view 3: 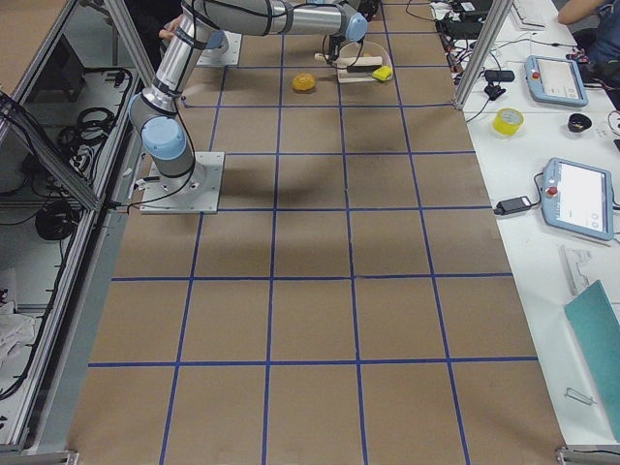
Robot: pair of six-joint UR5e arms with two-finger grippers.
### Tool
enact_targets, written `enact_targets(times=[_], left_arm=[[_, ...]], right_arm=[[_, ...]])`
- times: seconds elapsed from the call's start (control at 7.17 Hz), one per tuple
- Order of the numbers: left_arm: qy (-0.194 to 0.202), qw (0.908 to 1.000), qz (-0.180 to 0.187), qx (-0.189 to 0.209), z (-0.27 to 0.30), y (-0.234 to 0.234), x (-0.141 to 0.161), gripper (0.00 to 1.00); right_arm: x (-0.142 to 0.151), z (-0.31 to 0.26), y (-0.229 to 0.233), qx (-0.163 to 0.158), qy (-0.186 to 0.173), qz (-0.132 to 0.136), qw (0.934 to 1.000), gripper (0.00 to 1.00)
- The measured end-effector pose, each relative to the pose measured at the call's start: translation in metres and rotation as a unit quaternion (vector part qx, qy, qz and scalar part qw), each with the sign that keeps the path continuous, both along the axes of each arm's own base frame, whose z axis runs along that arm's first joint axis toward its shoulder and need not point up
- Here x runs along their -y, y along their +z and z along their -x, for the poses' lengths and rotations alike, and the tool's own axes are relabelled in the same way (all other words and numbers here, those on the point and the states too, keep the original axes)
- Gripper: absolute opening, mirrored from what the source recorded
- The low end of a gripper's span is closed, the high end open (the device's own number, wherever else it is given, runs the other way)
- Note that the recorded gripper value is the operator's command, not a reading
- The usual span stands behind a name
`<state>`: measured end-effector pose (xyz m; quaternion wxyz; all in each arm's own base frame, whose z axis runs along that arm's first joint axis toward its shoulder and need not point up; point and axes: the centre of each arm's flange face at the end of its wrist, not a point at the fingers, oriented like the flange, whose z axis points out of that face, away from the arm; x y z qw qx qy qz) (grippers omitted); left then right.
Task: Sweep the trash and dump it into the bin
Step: 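Sweep the croissant and yellow sponge into the dustpan with the right gripper's brush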
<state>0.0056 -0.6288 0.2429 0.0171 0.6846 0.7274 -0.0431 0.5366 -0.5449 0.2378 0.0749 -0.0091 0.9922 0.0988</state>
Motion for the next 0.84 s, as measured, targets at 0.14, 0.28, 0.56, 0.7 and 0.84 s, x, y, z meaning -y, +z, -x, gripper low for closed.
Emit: enact_targets(times=[0.14,0.28,0.56,0.7,0.84], left_arm=[[0.0,1.0,0.0,0.0,0.0,0.0,0.0,0.05],[0.0,1.0,0.0,0.0,0.0,0.001,0.0,0.05],[-0.001,1.0,0.001,0.0,0.0,0.001,-0.001,0.05],[-0.001,1.0,0.0,0.0,0.0,0.001,-0.001,0.05],[-0.001,1.0,0.0,0.001,0.0,0.0,0.0,0.05]], right_arm=[[-0.003,0.006,0.011,-0.01,-0.003,-0.011,0.9999,0.13],[-0.005,0.018,0.028,-0.025,-0.006,-0.022,0.9994,0.12],[0.009,0.061,0.064,-0.048,0.009,-0.015,0.9987,0.12],[0.02,0.08,0.067,-0.059,0.037,-0.004,0.9976,0.12],[0.03,0.091,0.061,-0.075,0.071,0.008,0.9946,0.12]])
